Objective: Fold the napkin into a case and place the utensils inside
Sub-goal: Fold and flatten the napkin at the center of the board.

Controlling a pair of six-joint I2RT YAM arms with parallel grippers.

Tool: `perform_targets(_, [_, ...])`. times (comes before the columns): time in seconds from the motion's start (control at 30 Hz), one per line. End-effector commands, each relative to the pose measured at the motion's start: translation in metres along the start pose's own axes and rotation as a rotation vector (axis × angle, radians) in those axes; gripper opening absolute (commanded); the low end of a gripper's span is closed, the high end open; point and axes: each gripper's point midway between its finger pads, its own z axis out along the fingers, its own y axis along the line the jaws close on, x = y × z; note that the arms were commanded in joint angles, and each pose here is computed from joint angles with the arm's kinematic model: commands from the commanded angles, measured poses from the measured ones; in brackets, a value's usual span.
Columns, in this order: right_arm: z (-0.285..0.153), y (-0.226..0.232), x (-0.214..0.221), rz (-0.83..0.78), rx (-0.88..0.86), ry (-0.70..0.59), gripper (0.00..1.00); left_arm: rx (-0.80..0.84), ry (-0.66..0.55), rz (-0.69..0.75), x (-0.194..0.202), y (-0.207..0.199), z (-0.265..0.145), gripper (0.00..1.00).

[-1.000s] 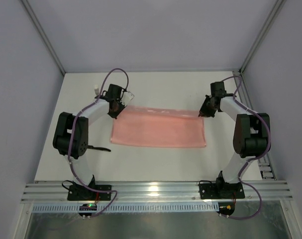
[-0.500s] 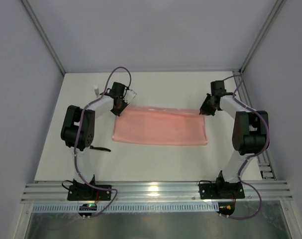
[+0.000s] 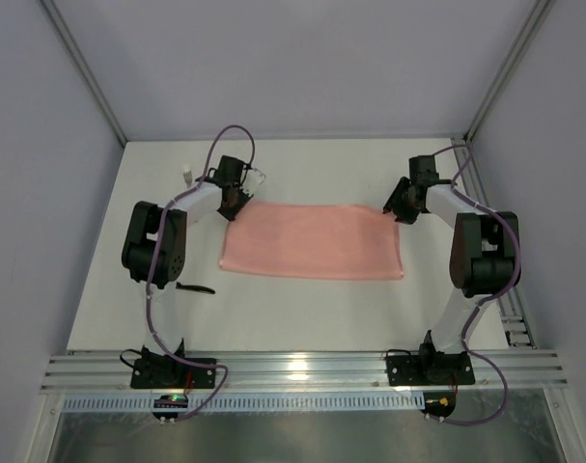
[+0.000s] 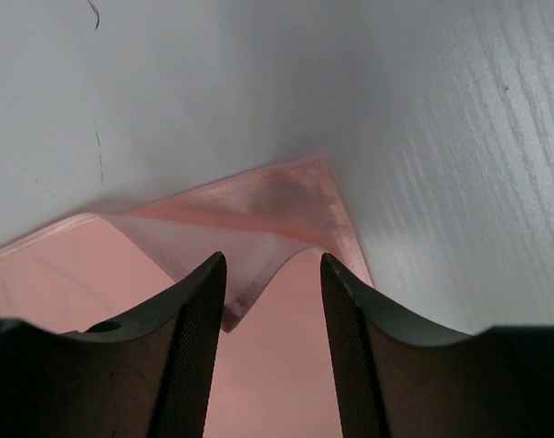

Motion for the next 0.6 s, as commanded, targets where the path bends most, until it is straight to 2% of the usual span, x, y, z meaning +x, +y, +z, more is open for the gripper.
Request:
perform_targets(0.0, [-0.005,0.006,-0.037,0.000,-0.040,-0.093,0.51,-0.011,-0.057,-0.028,-0.020,0.007,0.005,0.34])
perform_targets(0.13, [-0.026,0.005,-0.063,-0.042,-0.051,-0.162,0.52,-0.042,-0.076,-0.037,-0.030,0.017,-0.002,0.53])
perform_targets(0.2, [-0.032,0.000,-0.065,-0.056,-0.035,-0.174,0.52,-0.052,-0.076,-0.049,-0.031,0.022,-0.008,0.58])
perform_targets(0.3, [-0.035,-0.012,-0.056,-0.087,-0.003,-0.164,0.47,-0.033,-0.070,-0.104,-0.029,0.025,-0.022,0.59])
perform_targets(0.43, [-0.026,-0.013,-0.041,-0.103,-0.035,-0.131,0.32,0.023,-0.035,-0.183,-0.015,0.022,-0.031,0.59])
perform_targets(0.57, [-0.017,-0.003,-0.029,-0.111,-0.107,-0.089,0.27,0.061,0.037,-0.231,0.009,0.014,-0.031,0.52])
